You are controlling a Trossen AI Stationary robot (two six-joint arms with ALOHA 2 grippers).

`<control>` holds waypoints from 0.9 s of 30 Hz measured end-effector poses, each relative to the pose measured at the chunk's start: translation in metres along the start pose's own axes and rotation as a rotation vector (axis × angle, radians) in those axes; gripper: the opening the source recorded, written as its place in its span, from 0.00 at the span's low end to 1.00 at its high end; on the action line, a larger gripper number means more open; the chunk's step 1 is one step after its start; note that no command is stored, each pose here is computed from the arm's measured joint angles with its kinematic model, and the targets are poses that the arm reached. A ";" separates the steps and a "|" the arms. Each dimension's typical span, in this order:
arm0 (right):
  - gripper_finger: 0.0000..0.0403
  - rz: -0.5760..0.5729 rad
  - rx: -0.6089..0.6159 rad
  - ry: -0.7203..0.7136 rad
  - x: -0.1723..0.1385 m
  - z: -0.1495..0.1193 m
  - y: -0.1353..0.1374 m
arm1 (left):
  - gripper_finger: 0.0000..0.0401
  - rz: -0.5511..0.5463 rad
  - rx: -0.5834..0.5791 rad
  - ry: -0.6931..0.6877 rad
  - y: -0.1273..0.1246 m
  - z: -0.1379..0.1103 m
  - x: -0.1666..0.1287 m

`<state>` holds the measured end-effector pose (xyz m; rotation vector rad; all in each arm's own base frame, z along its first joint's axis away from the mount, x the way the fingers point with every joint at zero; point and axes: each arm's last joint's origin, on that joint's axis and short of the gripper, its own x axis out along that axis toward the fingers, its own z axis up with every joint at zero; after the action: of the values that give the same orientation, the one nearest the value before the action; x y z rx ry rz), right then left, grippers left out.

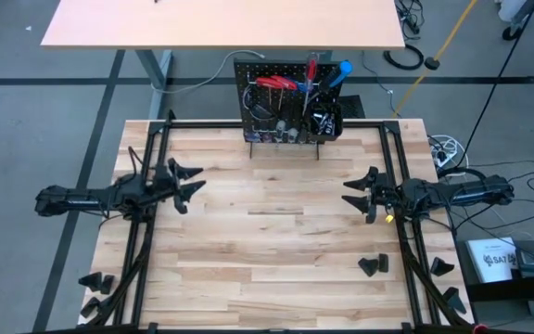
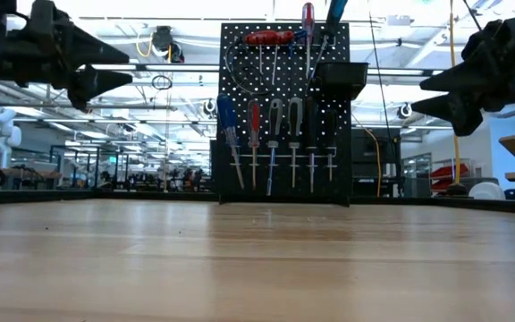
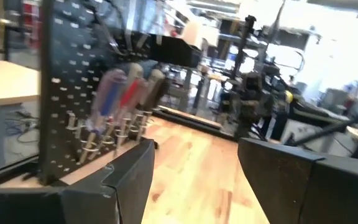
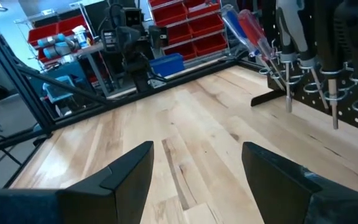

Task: Hang tools onto peg board
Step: Return to Home Position

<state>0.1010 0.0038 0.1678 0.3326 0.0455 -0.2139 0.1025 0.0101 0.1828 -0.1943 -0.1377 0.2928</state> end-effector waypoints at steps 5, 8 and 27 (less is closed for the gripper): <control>0.59 0.071 -0.026 0.030 0.000 -0.001 0.002 | 0.60 -0.068 0.029 0.074 -0.001 -0.006 -0.001; 0.59 0.120 -0.047 0.050 0.000 -0.002 0.003 | 0.60 -0.078 0.058 0.099 0.000 -0.009 -0.003; 0.59 0.119 -0.108 0.042 0.000 -0.002 0.003 | 0.60 -0.030 0.066 0.120 0.003 -0.017 -0.004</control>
<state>0.1016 0.0074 0.1668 0.2313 0.0779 -0.0867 0.1003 0.0087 0.1656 -0.1433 -0.0122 0.2552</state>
